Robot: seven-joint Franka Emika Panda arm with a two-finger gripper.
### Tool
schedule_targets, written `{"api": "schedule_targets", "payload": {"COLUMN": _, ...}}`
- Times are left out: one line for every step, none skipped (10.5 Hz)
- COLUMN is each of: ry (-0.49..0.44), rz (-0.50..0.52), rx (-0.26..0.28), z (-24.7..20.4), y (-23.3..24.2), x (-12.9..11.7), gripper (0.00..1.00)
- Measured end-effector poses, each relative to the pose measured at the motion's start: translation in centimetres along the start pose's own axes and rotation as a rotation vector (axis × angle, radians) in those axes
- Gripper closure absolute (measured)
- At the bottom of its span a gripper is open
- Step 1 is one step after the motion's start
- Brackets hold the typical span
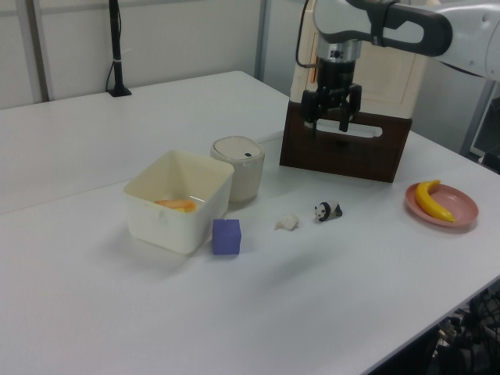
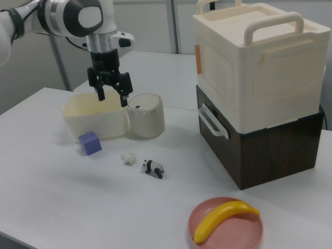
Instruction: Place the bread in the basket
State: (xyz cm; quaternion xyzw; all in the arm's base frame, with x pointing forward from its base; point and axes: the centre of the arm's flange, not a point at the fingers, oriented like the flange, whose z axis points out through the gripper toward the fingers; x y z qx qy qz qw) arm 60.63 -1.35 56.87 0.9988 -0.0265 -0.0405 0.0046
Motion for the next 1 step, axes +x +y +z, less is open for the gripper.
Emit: {"api": "schedule_targets", "payload": {"ry": 0.008, "rz": 0.022, "rx": 0.001, "z": -0.08, "y": 0.84, "x": 0.09, "gripper": 0.0}}
